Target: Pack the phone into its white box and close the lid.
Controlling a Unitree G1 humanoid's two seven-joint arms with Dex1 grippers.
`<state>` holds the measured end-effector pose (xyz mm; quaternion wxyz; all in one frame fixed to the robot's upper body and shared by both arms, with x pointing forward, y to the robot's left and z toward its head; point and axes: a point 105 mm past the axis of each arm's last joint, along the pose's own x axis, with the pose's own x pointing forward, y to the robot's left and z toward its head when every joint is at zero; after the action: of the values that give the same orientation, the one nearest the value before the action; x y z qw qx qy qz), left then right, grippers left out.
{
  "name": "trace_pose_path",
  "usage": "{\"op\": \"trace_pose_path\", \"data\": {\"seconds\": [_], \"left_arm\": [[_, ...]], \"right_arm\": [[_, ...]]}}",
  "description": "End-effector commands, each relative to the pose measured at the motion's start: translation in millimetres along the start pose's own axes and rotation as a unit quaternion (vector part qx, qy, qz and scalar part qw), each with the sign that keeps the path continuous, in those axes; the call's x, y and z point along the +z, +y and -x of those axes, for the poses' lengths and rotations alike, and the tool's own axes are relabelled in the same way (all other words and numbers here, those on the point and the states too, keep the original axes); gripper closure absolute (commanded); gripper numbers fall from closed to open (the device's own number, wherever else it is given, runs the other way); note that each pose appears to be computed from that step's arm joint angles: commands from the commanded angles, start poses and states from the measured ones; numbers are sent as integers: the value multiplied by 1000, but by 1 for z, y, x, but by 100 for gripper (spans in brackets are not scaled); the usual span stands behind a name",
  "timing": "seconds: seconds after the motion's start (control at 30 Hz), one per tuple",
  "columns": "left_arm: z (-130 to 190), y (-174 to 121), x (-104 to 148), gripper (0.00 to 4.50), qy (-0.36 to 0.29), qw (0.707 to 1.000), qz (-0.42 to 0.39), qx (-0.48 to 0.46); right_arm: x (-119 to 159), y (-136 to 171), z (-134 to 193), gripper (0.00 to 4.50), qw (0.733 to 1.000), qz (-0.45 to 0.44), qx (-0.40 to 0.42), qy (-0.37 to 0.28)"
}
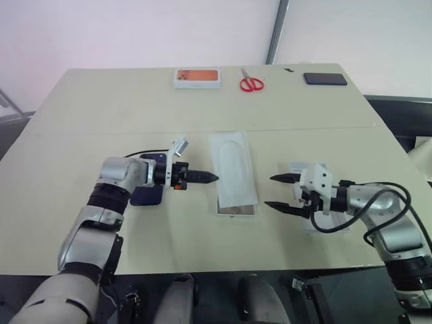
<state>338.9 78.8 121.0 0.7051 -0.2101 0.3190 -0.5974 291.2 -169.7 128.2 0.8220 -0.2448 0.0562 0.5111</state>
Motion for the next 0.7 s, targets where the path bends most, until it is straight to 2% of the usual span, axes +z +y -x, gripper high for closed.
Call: {"op": "trace_pose_path", "data": {"seconds": [0.03, 0.17, 0.27, 0.43, 0.7], "left_arm": [[-1, -9, 10, 450, 3, 1000, -14, -11], [0, -12, 11, 450, 5, 1000, -4, -18], [0, -11, 16, 359, -1, 1000, -9, -9], [2, -12, 22, 111, -6, 1000, -20, -4], [14, -6, 32, 111, -24, 996, -76, 32]], "right_arm": [[9, -5, 2, 98, 1000, 16, -14, -14], [9, -6, 0, 98, 1000, 20, -18, -16], [9, -8, -2, 93, 999, 25, -21, -16], [10, -12, -4, 93, 999, 32, -20, -17], [13, -14, -9, 93, 999, 42, -19, -25]]}}
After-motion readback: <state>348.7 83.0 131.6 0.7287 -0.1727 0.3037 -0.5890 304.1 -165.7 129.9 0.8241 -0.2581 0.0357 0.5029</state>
